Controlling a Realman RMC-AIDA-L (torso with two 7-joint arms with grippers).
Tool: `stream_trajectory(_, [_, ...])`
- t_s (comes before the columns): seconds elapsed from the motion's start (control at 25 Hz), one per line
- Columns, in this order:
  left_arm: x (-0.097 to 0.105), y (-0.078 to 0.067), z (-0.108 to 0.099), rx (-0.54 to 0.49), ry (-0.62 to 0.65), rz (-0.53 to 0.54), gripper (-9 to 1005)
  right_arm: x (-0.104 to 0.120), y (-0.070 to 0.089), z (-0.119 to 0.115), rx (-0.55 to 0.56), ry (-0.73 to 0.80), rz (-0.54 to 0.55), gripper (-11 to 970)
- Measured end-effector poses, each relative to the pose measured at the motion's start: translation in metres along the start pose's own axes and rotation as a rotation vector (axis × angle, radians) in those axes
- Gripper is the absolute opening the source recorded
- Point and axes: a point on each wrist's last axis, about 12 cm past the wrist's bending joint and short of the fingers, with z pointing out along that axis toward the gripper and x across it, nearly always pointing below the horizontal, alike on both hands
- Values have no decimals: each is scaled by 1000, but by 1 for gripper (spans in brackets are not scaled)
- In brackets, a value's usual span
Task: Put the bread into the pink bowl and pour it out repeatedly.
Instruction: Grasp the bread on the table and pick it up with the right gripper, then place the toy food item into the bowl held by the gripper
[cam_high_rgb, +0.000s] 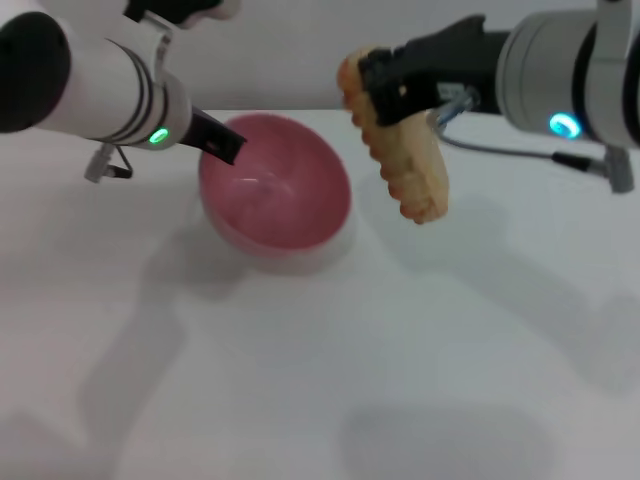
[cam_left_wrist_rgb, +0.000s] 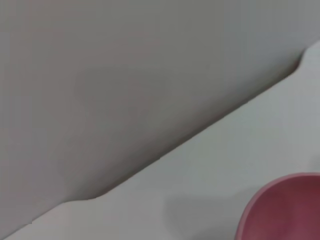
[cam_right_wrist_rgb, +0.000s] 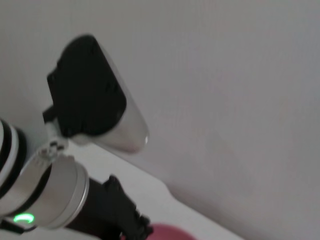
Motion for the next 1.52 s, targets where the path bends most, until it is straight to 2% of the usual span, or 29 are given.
stream_trajectory(0.16, [-5, -12, 0, 46, -16, 13, 39, -6, -12, -1, 43, -44, -39, 23])
stream_trajectory(0.44, [-12, -26, -1, 96, -46, 28, 39, -5, -18, 4, 58, -87, -66, 23])
stream_trajectory(0.84, [-17, -35, -3, 137, -81, 23, 39, 6, -14, 23, 16, -70, -41, 39])
stream_trajectory(1.4, [-20, -39, -4, 150, -95, 33, 39, 18, -14, 33, 10, -88, -30, 99])
stream_trajectory(1.52, [-22, -39, -4, 149, -101, 34, 39, 19, -14, 33, 13, -93, -36, 211])
